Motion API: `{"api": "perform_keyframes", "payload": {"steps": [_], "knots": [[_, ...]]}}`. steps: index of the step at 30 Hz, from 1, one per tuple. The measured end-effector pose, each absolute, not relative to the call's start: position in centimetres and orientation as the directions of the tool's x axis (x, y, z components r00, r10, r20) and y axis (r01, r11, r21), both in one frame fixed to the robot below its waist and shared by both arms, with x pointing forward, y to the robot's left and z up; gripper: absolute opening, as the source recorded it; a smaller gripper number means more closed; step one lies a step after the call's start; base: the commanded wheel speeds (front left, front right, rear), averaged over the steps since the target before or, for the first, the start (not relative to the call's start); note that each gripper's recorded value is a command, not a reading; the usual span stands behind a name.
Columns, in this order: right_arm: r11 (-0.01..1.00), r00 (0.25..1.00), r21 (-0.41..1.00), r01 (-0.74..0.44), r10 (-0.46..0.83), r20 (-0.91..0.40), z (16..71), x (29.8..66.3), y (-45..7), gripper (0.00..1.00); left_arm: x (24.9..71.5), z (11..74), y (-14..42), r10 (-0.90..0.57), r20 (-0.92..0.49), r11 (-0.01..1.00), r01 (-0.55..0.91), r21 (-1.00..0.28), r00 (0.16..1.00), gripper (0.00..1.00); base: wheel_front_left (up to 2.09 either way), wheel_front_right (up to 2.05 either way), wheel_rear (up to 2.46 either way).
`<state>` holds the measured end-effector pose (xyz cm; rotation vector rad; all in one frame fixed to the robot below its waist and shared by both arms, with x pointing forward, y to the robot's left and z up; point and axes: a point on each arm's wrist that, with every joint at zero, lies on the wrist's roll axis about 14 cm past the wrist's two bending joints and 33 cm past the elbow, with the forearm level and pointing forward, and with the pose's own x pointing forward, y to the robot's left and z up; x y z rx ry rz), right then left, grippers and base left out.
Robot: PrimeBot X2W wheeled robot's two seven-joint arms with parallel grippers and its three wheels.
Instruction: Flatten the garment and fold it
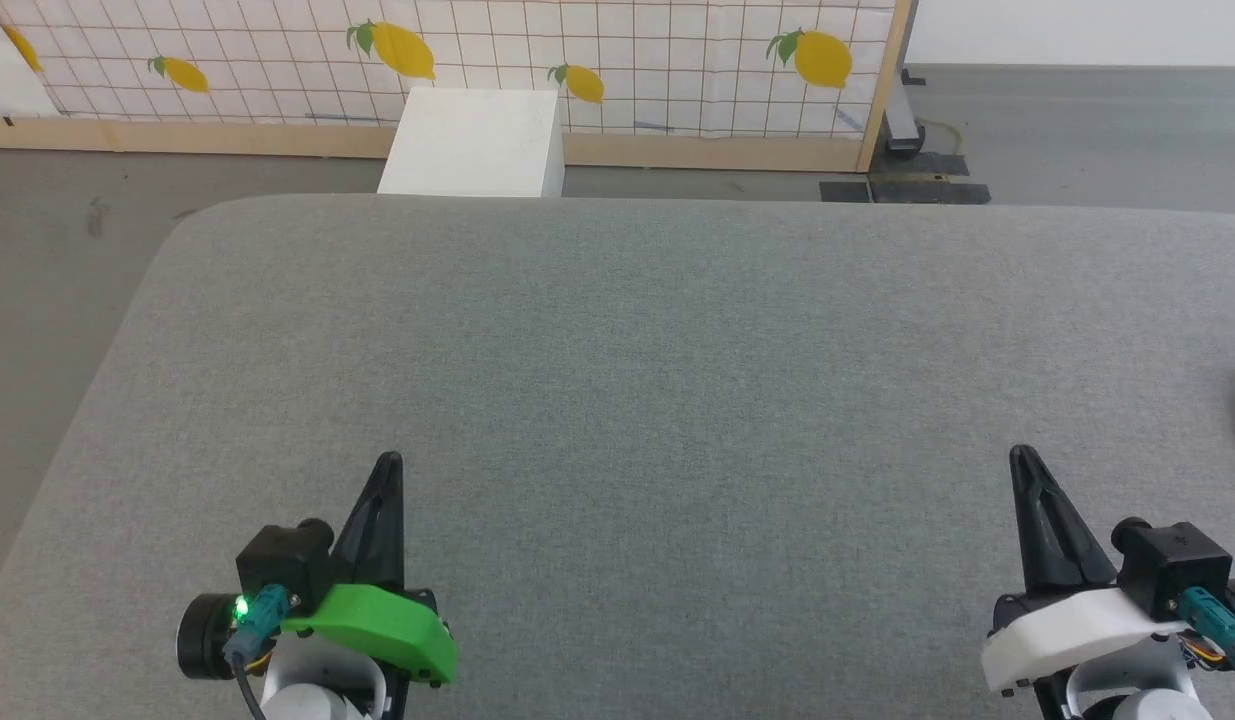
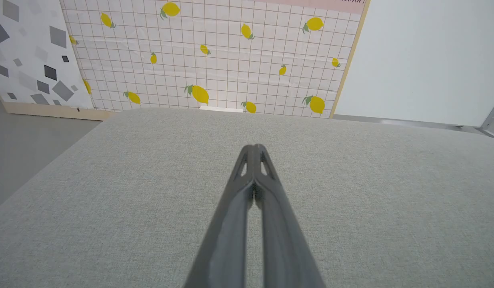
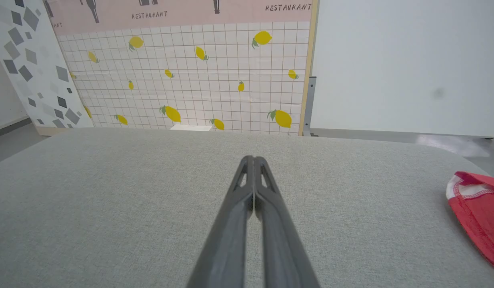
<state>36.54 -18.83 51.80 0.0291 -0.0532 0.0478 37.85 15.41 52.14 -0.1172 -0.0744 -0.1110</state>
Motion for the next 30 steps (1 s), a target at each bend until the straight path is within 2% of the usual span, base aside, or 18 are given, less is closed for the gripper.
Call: {"api": "perform_keyframes", "payload": {"steps": [30], "knots": [[0.997, 0.997, 0.007, -0.077, 0.076, 0.028, 51.9, 36.65, -17.9, 0.0, 37.85, 52.59, 16.03, -0.081, 0.057, 0.995, 0.084, -0.051, 0.995, 0.0, 0.0, 0.0, 0.0]]}}
